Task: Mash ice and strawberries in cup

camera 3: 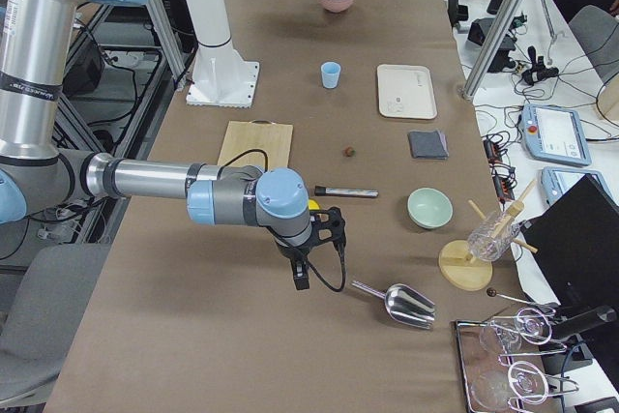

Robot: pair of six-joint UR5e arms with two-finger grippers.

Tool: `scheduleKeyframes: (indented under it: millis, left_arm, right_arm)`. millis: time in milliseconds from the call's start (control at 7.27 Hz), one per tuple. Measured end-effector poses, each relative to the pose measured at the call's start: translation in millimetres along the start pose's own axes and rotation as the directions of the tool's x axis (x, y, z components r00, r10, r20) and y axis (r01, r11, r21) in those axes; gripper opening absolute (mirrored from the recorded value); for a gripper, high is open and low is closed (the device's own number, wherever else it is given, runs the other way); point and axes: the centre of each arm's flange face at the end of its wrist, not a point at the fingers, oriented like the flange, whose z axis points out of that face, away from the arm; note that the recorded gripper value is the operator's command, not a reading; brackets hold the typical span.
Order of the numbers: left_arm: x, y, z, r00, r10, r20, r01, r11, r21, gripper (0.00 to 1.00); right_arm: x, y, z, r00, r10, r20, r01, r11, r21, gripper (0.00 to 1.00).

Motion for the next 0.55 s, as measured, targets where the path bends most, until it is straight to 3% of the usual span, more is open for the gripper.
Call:
scheduleKeyframes:
  millis: [550]
  left_arm:
    - [-3.5, 6.5, 2.2, 1.0, -0.009, 0.02, 0.009, 1.0, -0.006, 0.97]
  right_arm:
    - [0.2, 2.8, 2.4, 1.0, 0.004, 0.016, -0.004, 1.0, -0.002, 1.0]
